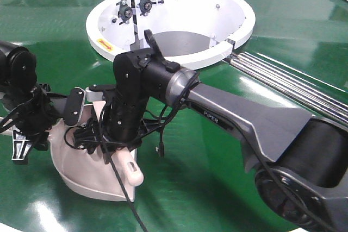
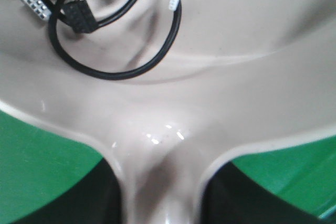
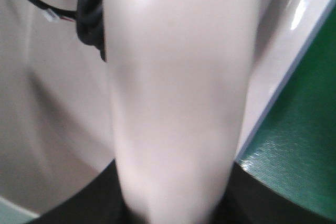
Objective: Clean and inspect green conveyor with broom and dustpan
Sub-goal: 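Sweep the black cable into the dustpan with the brush in the right gripper, then carry the brush back and set it down on the conveyor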
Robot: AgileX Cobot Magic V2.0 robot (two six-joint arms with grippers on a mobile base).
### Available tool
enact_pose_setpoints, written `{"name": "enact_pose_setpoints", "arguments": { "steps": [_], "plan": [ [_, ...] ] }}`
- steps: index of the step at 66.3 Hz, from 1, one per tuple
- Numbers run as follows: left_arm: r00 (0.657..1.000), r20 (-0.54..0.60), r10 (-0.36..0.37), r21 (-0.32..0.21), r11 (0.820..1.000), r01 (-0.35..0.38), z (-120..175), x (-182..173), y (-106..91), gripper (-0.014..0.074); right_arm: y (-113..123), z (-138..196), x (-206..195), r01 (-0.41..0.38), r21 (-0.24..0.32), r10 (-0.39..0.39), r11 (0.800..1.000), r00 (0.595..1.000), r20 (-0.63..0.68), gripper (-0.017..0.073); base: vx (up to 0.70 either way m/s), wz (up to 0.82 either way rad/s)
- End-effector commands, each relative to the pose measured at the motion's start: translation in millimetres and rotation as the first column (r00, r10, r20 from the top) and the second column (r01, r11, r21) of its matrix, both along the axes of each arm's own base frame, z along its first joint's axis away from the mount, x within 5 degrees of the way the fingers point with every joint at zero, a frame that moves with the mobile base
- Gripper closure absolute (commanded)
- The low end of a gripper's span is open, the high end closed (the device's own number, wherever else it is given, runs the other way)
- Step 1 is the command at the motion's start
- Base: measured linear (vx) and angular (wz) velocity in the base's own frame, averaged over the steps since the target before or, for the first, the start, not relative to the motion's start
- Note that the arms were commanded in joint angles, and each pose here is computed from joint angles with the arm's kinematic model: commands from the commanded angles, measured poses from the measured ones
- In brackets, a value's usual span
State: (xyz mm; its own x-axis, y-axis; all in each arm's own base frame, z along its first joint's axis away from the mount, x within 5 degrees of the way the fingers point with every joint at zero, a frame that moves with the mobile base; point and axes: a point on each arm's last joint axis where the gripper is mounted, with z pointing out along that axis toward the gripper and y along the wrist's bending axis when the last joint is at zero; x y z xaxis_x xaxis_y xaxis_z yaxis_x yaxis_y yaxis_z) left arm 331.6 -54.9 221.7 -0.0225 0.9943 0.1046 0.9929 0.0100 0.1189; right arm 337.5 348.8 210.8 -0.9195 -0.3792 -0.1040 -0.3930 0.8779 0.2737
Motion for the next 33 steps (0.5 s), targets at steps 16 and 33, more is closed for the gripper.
{"name": "enact_pose_setpoints", "arguments": {
  "steps": [16, 33],
  "plan": [
    [0.996, 0.091, 0.005, -0.033, 0.999, -0.002, 23, 1, -3.3, 0.06, -95, 82, 16, 0.124, -0.048, -0.115, 0.991, 0.98, 0.161, 0.0551, 0.0, 0.0],
    [0.996, 0.091, 0.005, -0.033, 0.999, -0.002, 23, 1, -3.3, 0.06, -191, 75, 15, 0.205, -0.199, -0.177, 0.958, 0.973, 0.15, 0.0551, 0.0, 0.0]
  ]
}}
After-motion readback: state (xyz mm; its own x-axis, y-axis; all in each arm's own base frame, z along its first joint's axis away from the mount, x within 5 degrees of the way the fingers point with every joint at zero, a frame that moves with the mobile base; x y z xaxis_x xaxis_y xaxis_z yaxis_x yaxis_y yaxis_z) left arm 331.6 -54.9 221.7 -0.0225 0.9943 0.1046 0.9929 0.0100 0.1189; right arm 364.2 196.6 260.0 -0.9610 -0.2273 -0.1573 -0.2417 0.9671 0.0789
